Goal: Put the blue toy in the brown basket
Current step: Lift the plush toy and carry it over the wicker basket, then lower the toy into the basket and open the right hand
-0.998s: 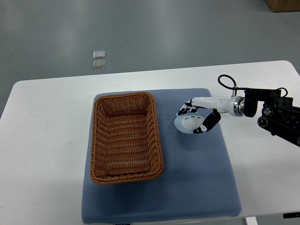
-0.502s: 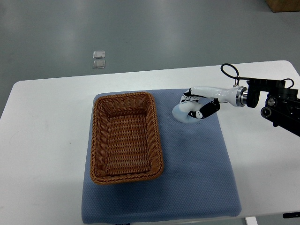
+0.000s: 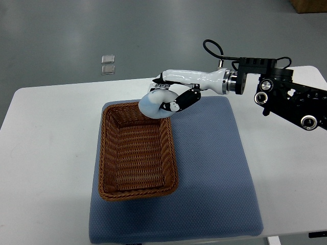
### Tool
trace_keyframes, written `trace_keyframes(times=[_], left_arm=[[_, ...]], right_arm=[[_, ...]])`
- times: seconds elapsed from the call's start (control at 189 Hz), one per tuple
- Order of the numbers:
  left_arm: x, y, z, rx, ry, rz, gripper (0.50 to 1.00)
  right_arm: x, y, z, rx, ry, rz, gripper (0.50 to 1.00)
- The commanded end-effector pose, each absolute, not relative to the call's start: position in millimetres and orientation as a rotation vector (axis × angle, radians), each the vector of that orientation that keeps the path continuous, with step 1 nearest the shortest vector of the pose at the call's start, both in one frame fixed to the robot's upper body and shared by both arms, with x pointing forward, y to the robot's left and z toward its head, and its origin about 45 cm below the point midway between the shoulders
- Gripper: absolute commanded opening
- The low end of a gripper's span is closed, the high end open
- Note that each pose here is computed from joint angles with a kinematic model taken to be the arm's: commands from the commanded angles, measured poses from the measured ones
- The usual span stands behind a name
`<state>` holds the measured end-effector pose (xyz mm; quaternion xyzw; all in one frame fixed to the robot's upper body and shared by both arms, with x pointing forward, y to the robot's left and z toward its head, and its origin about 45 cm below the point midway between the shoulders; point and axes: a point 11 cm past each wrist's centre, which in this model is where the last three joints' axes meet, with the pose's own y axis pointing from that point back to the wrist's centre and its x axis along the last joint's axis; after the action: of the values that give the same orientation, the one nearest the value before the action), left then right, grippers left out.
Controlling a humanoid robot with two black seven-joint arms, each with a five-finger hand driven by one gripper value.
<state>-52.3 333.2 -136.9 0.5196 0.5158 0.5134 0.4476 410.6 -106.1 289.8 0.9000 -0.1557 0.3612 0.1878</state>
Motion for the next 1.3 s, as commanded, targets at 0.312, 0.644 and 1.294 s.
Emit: trace_keyframes(times=[0.312,0.644,1.294], left_arm=[[-52.3,333.2,-136.9,1.286,1.277,1.271,1.000],[-52.3,333.2,-136.9,1.286,1.277,1.271,1.000],[-52.3,333.2,-136.9,1.286,1.277,1.271,1.000]], right_arm=[[391.0,-24.5,251.4,2.532,-0.246,1.023,0.500],[386.4,-37.6,210.3,2.489,-0.265,0.943,0.558],[415.4,-80.7,236.2,2.614,-0.551,0.704,0.870]])
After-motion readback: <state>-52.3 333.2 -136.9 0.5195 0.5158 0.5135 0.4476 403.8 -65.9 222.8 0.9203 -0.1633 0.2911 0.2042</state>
